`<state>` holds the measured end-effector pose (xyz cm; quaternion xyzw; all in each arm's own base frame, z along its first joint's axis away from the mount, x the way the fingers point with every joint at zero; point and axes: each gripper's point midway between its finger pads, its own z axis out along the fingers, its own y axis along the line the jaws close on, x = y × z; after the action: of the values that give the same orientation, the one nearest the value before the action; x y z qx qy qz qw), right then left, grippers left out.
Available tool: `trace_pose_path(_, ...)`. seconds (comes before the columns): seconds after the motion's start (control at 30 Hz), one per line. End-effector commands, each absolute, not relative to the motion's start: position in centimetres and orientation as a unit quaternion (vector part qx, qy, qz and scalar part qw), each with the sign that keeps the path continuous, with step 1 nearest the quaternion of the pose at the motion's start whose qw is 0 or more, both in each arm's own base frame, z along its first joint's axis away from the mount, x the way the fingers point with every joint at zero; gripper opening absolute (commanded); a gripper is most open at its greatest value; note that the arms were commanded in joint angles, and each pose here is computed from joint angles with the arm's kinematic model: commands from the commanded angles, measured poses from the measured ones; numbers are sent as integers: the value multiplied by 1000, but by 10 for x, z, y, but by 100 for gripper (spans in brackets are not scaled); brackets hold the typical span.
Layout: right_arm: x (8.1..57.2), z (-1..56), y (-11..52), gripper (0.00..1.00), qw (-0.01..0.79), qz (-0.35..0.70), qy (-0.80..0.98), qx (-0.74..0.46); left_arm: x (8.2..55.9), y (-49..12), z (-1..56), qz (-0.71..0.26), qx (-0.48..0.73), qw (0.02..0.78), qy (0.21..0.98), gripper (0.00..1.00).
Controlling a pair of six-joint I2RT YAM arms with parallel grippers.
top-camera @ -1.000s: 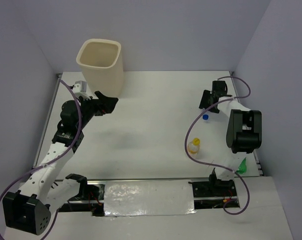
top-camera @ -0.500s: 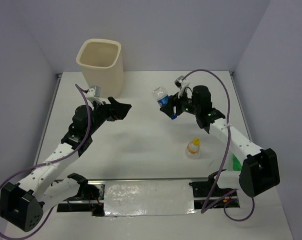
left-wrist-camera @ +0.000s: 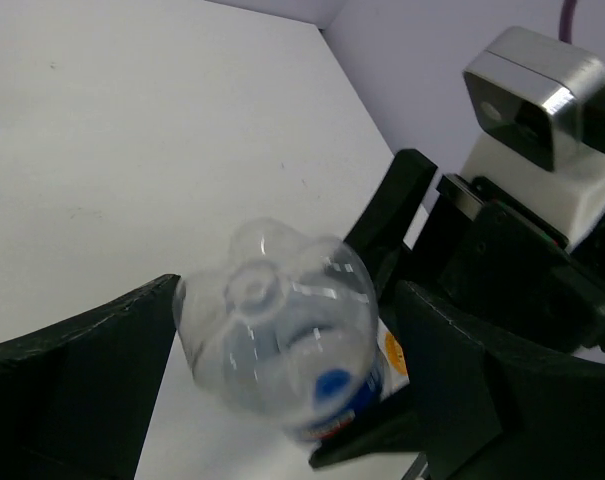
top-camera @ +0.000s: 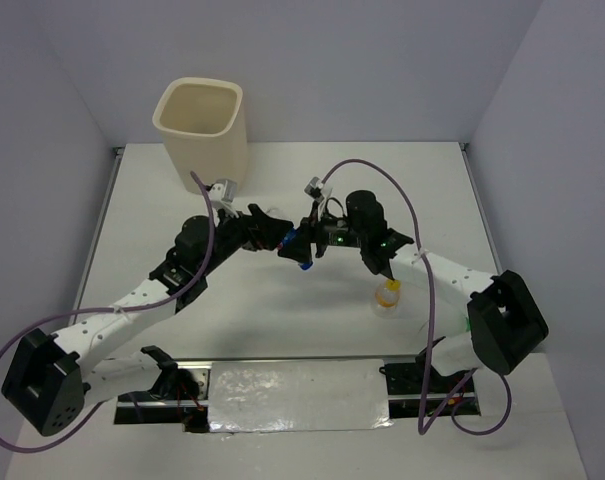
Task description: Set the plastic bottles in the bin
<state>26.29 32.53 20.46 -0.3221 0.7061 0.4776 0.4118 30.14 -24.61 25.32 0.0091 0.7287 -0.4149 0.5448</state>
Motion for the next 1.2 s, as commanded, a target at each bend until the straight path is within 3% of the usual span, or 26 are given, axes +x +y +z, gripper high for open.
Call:
trace_pose_path(0.0, 253, 251, 346, 33, 444, 515, 642, -354, 316, -249, 284, -409, 12, 582, 702, 99)
trace_pose_path(0.1, 251, 254, 345, 33, 456, 518, 636, -346, 318, -258, 279, -413, 26, 572, 709, 91)
trace_pose_path(0.13, 251, 255, 344, 34, 459, 518, 634, -347, 318, -259, 281, -416, 28, 573, 705, 75)
trace_pose_path(0.2, 251, 255, 342, 37, 463, 511, 635, -346, 318, -256, 285, -420, 18, 578, 700, 57)
trace_pose_path(0.23, 253, 251, 340, 50, 462, 504, 645, -341, 318, -255, 288, -421, 17, 584, 694, 47)
trace_pose_path(0.3, 255, 249, 337, 63, 467, 493, 653, -335, 318, -253, 294, -419, 19, 597, 684, 41)
trace_pose_path(0.4, 262, 249, 329, 98, 480, 472, 664, -326, 324, -245, 308, -401, 8, 617, 677, 28)
trace_pose_path(0.43, 264, 249, 325, 100, 484, 465, 667, -324, 327, -244, 311, -394, 9, 621, 677, 23)
trace_pose_path(0.67, 307, 250, 272, 100, 516, 418, 716, -213, 363, -218, 353, -307, 5, 663, 683, 23)
trace_pose_path(0.8, 320, 244, 225, 100, 527, 425, 720, -153, 391, -196, 385, -312, 9, 686, 657, 22)
trace_pose_path(0.9, 336, 246, 191, 100, 562, 363, 732, -125, 424, -164, 411, -288, -9, 706, 647, 18)
trace_pose_path(1.17, 349, 263, 138, 100, 611, 237, 750, -90, 494, -80, 474, -239, -44, 764, 598, 20)
